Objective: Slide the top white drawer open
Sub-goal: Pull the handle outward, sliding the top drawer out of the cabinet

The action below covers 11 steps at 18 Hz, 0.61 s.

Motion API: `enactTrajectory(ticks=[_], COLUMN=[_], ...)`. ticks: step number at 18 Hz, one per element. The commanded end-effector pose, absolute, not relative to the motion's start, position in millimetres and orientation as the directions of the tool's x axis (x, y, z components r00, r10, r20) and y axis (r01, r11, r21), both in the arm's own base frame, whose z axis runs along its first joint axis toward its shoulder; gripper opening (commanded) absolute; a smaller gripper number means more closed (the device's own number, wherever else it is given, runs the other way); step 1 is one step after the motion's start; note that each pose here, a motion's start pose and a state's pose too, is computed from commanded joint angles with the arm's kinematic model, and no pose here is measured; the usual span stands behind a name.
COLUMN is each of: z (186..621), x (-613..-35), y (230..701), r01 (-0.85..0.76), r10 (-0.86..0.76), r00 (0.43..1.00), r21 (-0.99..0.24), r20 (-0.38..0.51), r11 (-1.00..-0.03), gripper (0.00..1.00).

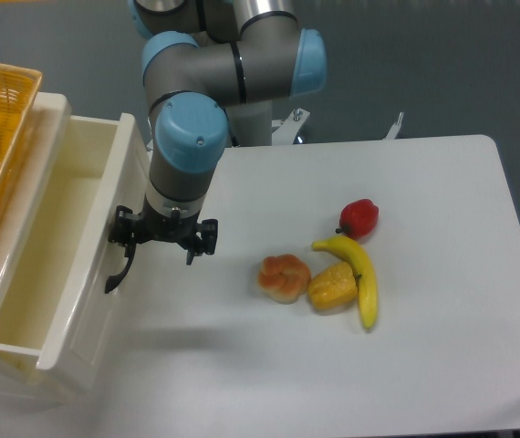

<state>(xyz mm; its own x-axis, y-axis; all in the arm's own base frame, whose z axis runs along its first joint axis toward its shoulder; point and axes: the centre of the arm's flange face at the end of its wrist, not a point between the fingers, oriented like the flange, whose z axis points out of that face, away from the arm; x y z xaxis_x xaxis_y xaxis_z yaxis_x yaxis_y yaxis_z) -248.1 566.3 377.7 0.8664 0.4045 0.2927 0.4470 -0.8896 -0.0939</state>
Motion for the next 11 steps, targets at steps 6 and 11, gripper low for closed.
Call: enactTrajectory(ticks=[6,11], z=[377.5,377.6], x=[-259.4,-273.2], y=[561.0,554.5], r01=[0.437,0.428], r10=[0.394,0.384], r00=[0.873,0.879], r21=[-0.101,-0.113], r20=[0.289,0.283], r11=[-0.894,-0.897], gripper=[1.00,1.00])
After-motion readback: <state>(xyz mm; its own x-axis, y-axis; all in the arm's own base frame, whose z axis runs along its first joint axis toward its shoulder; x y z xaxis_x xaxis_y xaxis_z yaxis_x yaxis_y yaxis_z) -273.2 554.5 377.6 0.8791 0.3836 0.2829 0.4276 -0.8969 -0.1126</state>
